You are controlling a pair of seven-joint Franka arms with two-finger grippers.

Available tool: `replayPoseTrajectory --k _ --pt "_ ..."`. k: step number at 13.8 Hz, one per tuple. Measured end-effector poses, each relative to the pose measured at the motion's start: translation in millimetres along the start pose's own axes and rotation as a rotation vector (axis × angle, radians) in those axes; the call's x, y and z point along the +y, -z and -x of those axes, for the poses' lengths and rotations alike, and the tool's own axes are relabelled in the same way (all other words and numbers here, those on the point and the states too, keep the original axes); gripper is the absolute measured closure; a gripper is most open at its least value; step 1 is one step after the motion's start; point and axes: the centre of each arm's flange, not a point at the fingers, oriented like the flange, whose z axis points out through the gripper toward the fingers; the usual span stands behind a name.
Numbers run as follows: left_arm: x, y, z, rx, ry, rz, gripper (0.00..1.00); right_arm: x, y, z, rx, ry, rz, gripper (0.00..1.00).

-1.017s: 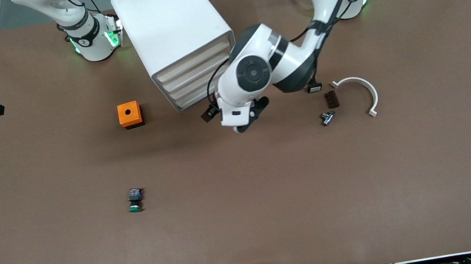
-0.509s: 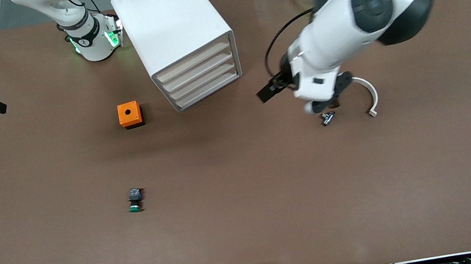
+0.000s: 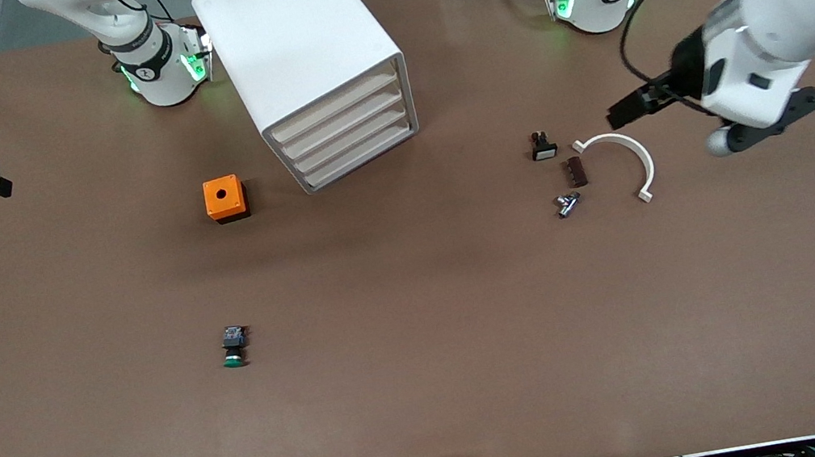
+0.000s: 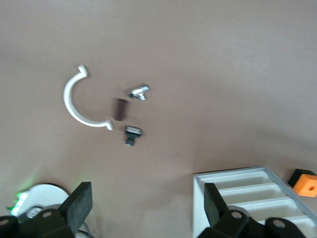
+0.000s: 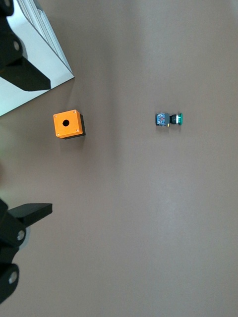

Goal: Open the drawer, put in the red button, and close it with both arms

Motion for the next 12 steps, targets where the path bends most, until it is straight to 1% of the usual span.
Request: replayPoseTrajectory --k 3,5,8,12 --pt "-58 11 -24 -0.001 -0.038 -0.010 0.00 -2 0 0 0.001 0.003 0.000 0.00" --pt "-83 9 -33 -0.006 -0.054 -0.027 0.00 -5 0 0 0.003 0.010 0.000 0.00" --pt "-100 6 -33 -0.010 -0.075 -0.054 0.00 -11 0 0 0.003 0.021 0.001 0.00" --pt "-128 3 -28 -0.011 -0.128 -0.062 0.00 -17 -1 0 0.003 0.032 0.001 0.00"
